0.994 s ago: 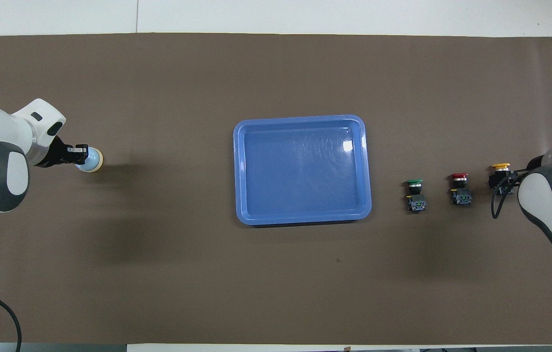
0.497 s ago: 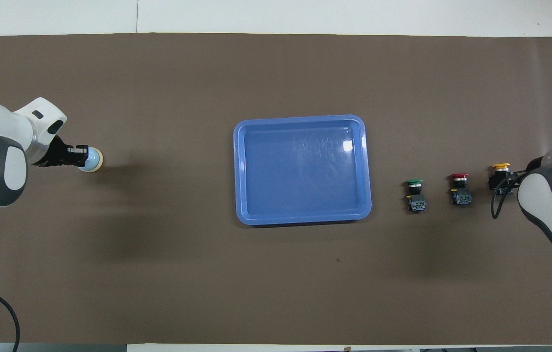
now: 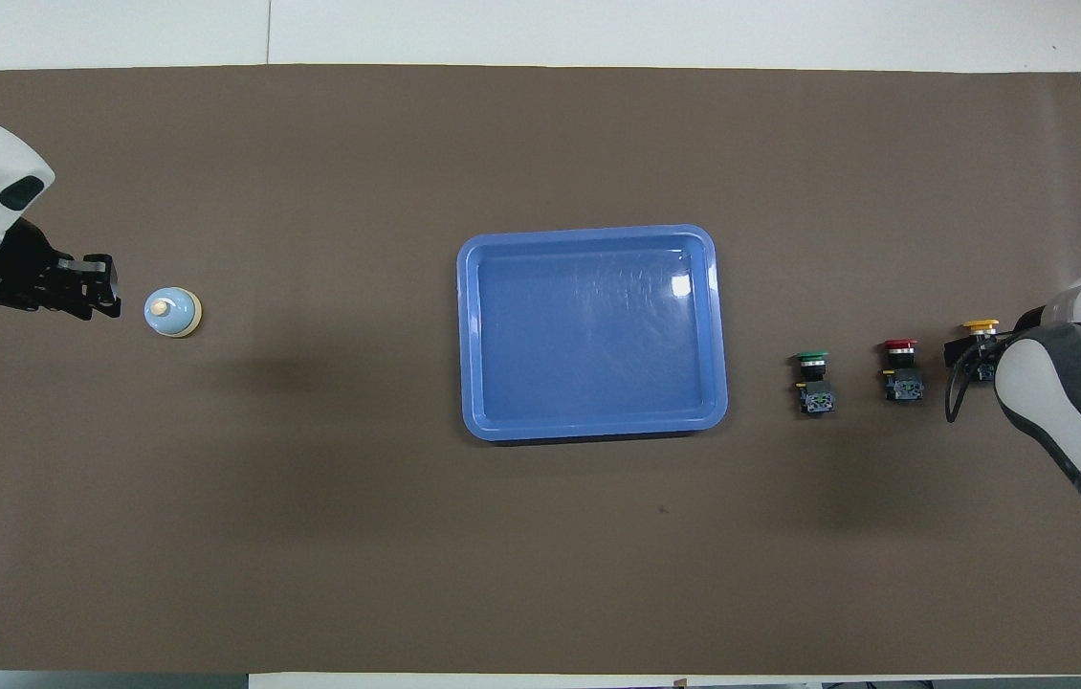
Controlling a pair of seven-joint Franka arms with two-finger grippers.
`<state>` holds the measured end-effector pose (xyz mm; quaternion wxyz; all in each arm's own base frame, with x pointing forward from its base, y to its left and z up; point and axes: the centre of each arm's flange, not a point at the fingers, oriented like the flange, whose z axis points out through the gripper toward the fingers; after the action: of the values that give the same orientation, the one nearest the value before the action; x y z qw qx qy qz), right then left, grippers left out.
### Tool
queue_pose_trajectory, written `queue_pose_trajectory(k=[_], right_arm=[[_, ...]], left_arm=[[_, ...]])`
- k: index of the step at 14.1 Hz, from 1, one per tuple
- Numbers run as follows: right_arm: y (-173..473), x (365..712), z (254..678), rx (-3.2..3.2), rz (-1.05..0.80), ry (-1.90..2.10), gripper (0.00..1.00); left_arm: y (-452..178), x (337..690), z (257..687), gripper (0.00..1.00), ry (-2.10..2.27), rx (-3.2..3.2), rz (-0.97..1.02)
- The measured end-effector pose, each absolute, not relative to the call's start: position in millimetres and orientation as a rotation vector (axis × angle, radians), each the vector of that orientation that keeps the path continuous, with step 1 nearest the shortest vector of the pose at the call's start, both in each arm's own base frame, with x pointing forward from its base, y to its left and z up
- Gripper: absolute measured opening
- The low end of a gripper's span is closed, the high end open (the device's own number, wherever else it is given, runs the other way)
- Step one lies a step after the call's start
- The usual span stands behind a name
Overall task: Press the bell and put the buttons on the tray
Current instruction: 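Grasp the yellow-capped button with the right gripper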
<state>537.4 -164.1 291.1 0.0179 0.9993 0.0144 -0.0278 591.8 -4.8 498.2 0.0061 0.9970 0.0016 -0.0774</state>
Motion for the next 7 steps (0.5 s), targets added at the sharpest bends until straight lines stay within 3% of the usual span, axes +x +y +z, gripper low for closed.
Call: queue_pose_trajectory(k=[1,2,5,6,7], right_arm=[[-164.4,538.4,289.1,3.103,-0.076,0.045,0.98],[-164.5,538.8,287.3,3.102,-0.074,0.045,0.89],[-163.8,538.7,286.0,3.108,-0.083,0.040,0.53],[-161.9,538.7,288.4,3.118,-0.101,0.034,0.44],[-158.6,539.0,294.0,3.127,-0.128,0.034,0.43]], left_arm=[[-9.5,583.0,521.3,0.50,-0.007,3.123,-0.225],[-11.9,572.1,541.5,0.60,-0.013,3.126,-0.215],[-10.3,544.5,579.8,0.92,-0.008,3.130,-0.217],[-9.3,539.4,585.5,1.00,-0.005,3.130,-0.218],[-8.9,536.5,587.7,1.00,-0.003,3.130,-0.219]])
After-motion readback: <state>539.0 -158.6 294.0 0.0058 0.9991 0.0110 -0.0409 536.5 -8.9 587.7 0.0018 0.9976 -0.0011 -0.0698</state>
